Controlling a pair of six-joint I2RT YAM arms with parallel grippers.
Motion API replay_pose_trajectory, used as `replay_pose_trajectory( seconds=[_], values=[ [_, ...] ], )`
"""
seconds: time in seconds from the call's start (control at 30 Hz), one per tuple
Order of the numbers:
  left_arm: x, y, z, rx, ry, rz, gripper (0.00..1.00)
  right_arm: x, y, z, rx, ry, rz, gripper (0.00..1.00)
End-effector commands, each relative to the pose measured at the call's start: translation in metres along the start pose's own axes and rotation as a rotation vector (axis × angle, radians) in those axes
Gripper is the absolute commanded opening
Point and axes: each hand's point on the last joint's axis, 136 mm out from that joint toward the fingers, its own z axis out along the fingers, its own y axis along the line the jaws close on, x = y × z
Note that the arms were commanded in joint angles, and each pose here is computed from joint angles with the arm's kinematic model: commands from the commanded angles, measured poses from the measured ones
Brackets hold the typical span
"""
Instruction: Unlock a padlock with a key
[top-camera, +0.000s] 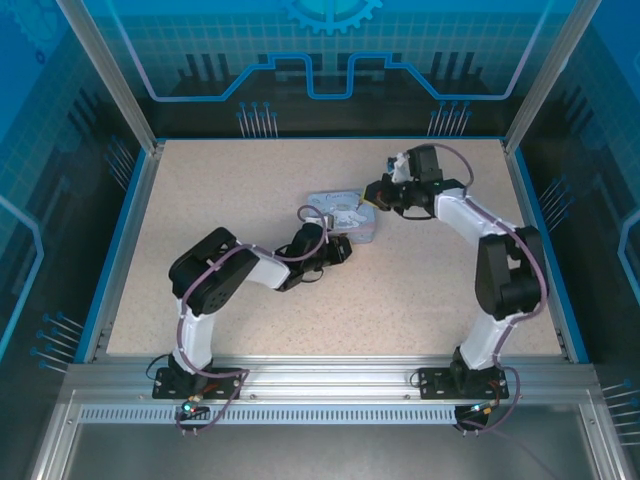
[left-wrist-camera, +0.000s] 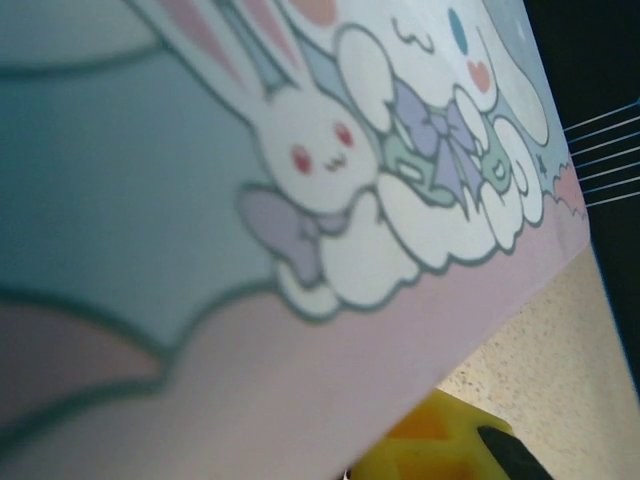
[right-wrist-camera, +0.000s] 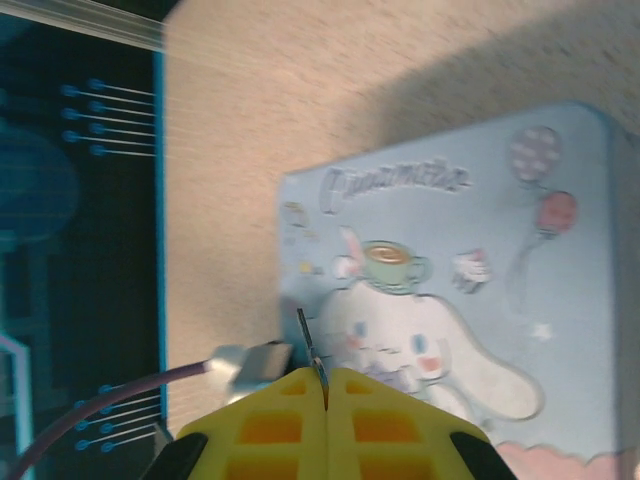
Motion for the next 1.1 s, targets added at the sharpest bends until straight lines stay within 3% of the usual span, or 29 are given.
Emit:
replay_pose_trajectory(
  seconds=[0.0, 0.57, 0.77, 1.07],
  values=[
    [-0.011, -0.019, -0.011, 0.070, 0.065, -0.097, 0.00, 0.012, 0.026, -0.025, -0.097, -0.013, -0.001, 0.00],
    [-0.043, -0.060, -0.036, 0.314, 0.117, -0.315, 0.00, 0.126, -0.014, -0.052, -0.179, 0.085, 0.050, 0.00],
    [-0.047, -0.070, -0.039, 0.377, 0.122, -0.369, 0.00, 0.141, -0.030, -0.045, -0.199, 0.098, 0.113, 0.00],
    [-0.047, -0.072, -0.051, 0.386, 0.115, -0.411, 0.00, 0.142, -0.036, -0.037, -0.211, -0.004, 0.216, 0.00]
  ],
)
